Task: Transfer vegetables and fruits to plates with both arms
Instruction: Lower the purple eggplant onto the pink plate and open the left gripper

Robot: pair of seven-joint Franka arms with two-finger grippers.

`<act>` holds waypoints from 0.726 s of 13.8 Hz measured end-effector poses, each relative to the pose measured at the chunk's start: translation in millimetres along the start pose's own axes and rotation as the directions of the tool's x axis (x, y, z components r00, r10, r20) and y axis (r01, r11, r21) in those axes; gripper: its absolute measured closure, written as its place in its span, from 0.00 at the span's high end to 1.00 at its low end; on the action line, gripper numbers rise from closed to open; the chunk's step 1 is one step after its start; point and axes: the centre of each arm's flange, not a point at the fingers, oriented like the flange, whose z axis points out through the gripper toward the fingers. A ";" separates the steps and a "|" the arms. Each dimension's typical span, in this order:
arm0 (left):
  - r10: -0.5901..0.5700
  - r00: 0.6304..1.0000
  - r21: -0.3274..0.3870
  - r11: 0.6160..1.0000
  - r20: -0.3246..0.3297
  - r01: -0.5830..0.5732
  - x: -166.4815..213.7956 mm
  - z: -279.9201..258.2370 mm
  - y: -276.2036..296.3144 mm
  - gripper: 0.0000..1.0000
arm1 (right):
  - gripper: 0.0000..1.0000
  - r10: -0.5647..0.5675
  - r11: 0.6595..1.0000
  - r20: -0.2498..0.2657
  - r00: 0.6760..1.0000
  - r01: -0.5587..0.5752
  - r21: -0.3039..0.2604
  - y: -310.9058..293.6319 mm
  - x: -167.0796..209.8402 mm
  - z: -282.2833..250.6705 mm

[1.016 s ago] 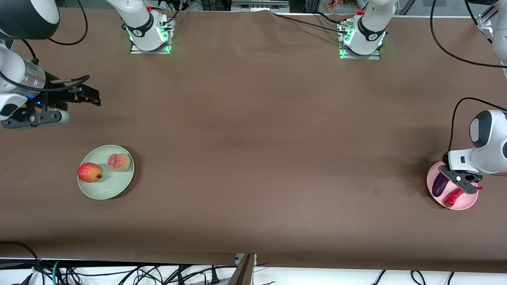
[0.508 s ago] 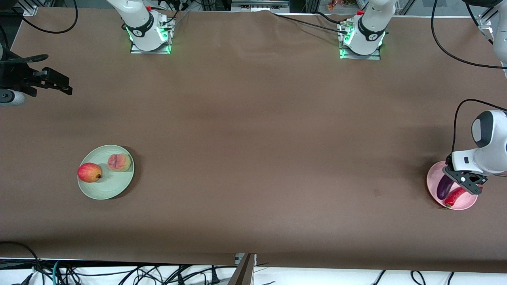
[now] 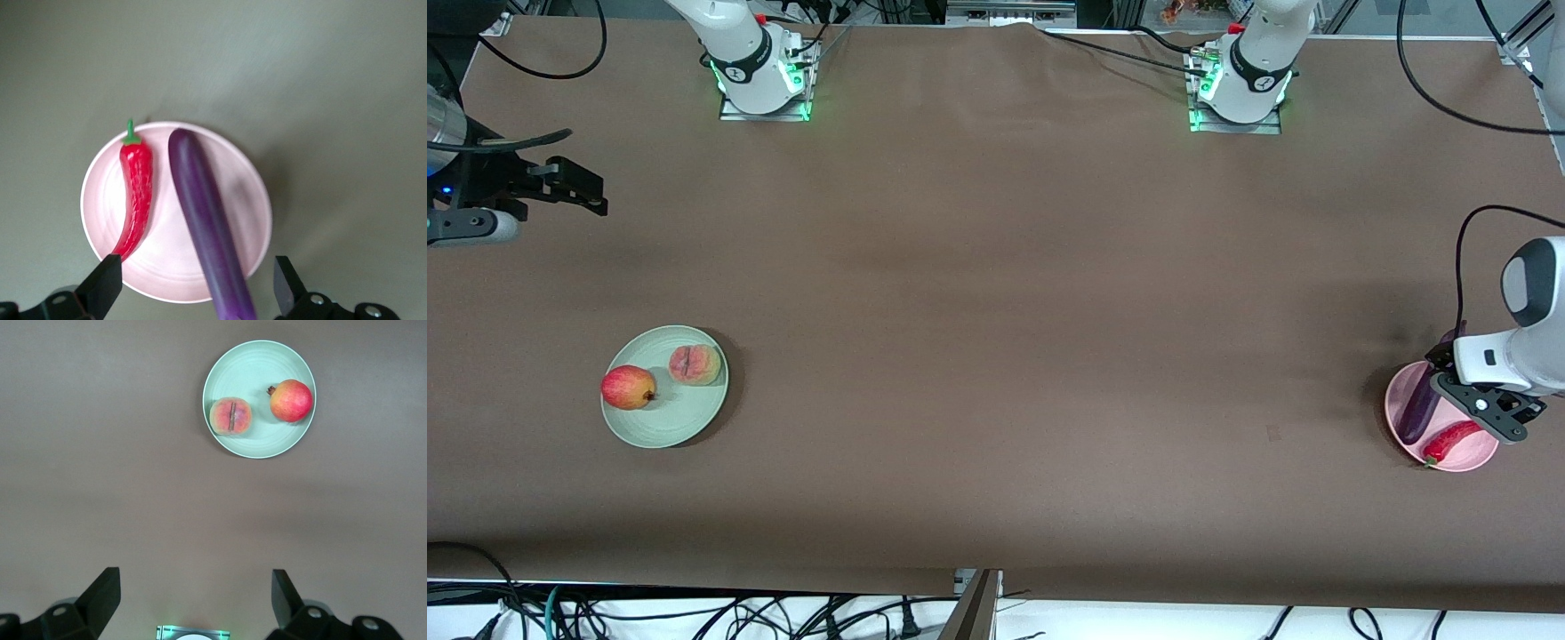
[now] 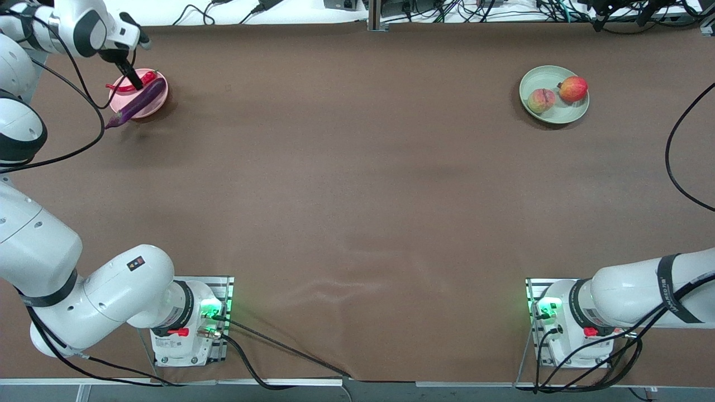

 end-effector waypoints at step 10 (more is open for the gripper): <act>-0.330 0.944 -0.126 0.936 0.017 0.330 82.3 -172.5 81.0 1.00 | 1.00 0.002 1.000 0.005 1.000 -0.002 -0.029 3.4 2.1 3.0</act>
